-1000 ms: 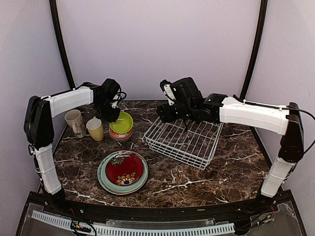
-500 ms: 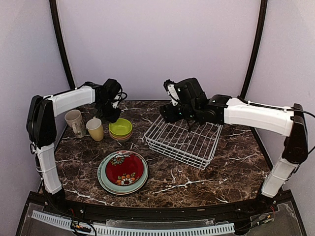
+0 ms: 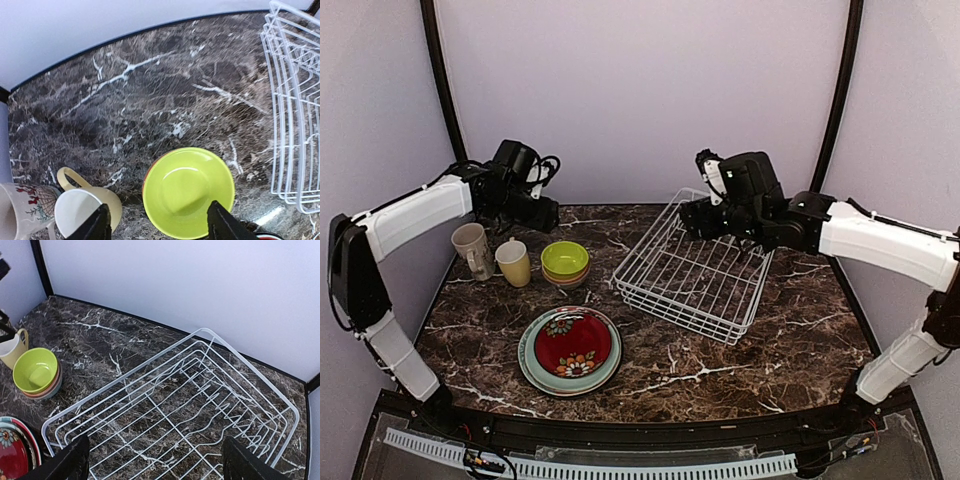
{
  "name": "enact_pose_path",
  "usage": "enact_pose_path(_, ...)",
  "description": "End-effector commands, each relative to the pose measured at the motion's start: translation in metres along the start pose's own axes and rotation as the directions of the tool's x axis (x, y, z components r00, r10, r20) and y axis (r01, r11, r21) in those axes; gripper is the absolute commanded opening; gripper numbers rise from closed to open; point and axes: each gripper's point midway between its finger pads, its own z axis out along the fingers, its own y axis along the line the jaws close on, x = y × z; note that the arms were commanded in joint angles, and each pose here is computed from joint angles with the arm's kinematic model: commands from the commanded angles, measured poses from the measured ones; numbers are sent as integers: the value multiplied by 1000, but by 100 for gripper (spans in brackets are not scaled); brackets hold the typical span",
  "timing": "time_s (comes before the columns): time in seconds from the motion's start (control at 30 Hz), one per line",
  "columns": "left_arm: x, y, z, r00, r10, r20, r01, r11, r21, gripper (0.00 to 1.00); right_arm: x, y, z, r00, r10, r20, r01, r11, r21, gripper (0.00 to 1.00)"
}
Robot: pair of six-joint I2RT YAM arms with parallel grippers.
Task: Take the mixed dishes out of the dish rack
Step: Reset both arms
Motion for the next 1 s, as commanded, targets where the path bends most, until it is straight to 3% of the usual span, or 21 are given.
enact_pose_path(0.0, -40, -8, -65, 951, -26, 307, -9, 994, 111, 71, -13, -39, -31, 997, 50, 64, -55, 996, 71, 92)
enact_pose_path(0.07, -48, -7, -93, 911, -36, 410, -17, 992, 125, 77, -20, -51, -49, 993, 56, 100, -65, 994, 87, 98)
enact_pose_path(0.13, -55, -7, -121, 864, -45, 501, -31, 989, 141, 81, -31, -60, -70, 988, 47, 148, -61, 994, 87, 99)
enact_pose_path(0.23, -67, -9, -179, 765, -57, 641, -75, 981, 176, 97, -51, -72, -104, 973, 30, 230, -50, 996, 80, 99)
enact_pose_path(0.27, -66, -9, -186, 749, -56, 661, -84, 980, 179, 98, -58, -76, -116, 965, 26, 259, -48, 996, 78, 99)
enact_pose_path(0.3, -71, -6, -213, 693, -61, 719, -92, 981, 172, 99, -66, -82, -133, 954, 31, 297, -57, 995, 77, 99)
enact_pose_path(0.4, -73, 4, -255, 595, -82, 799, -74, 985, 157, 99, -84, -93, -171, 923, 42, 381, -69, 996, 57, 99)
enact_pose_path(0.43, -76, 9, -279, 538, -98, 837, -67, 985, 159, 99, -89, -95, -182, 914, 41, 405, -65, 997, 45, 99)
enact_pose_path(0.57, -71, 17, -341, 407, -129, 904, -66, 983, 170, 99, -105, -103, -222, 868, 40, 495, -52, 999, 10, 99)
enact_pose_path(0.77, -50, 36, -389, 312, -142, 939, -8, 988, 152, 99, -118, -105, -262, 802, 49, 595, -25, 999, -48, 99)
enact_pose_path(0.87, -40, 45, -403, 266, -157, 951, 26, 988, 155, 99, -114, -114, -262, 800, 41, 598, -50, 999, -1, 99)
enact_pose_path(0.97, -37, 46, -404, 258, -171, 951, 34, 985, 168, 99, -111, -116, -259, 806, 36, 591, -56, 998, 15, 99)
